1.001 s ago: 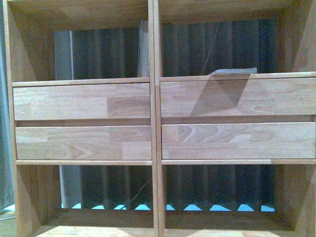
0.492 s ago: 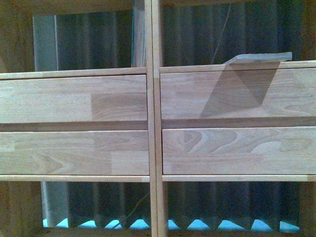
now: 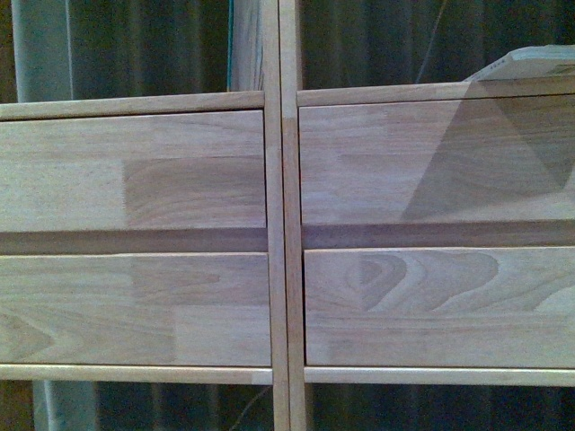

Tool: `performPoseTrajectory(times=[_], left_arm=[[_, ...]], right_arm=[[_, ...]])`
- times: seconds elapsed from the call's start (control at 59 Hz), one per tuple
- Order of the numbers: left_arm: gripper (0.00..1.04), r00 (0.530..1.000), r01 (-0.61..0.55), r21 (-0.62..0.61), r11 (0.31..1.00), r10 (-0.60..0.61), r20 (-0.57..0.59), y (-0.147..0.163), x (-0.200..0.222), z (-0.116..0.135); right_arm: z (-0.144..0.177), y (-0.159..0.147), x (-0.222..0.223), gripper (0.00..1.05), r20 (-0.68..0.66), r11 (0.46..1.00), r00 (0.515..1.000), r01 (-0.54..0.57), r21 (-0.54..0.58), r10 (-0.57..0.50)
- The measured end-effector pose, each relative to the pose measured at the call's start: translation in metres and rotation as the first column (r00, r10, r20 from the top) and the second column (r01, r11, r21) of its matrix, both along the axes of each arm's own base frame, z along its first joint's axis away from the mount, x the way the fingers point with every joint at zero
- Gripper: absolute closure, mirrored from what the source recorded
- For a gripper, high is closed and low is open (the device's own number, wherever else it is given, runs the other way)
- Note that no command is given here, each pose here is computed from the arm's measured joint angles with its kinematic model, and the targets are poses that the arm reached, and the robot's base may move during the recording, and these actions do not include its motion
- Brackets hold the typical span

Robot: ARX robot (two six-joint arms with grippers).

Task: Organize books on shelf

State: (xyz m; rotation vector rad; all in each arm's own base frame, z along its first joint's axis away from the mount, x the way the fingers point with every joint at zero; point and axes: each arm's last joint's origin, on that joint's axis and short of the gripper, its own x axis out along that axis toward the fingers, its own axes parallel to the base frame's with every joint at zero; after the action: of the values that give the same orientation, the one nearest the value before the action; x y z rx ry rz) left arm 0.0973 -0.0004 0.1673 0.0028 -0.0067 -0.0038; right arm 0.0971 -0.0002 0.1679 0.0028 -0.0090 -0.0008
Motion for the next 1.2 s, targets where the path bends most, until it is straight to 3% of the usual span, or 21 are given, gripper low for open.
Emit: performPoseTrajectory(times=[1.204], left_arm=[[0.07,1.000,0.000,0.000,1.000,0.000,0.000,0.0000,0.0000,0.0000]], right_arm=[[0.0000,0.0000,0.0000,0.07,0.000,1.000,1.000,0.000,0.000,0.000]])
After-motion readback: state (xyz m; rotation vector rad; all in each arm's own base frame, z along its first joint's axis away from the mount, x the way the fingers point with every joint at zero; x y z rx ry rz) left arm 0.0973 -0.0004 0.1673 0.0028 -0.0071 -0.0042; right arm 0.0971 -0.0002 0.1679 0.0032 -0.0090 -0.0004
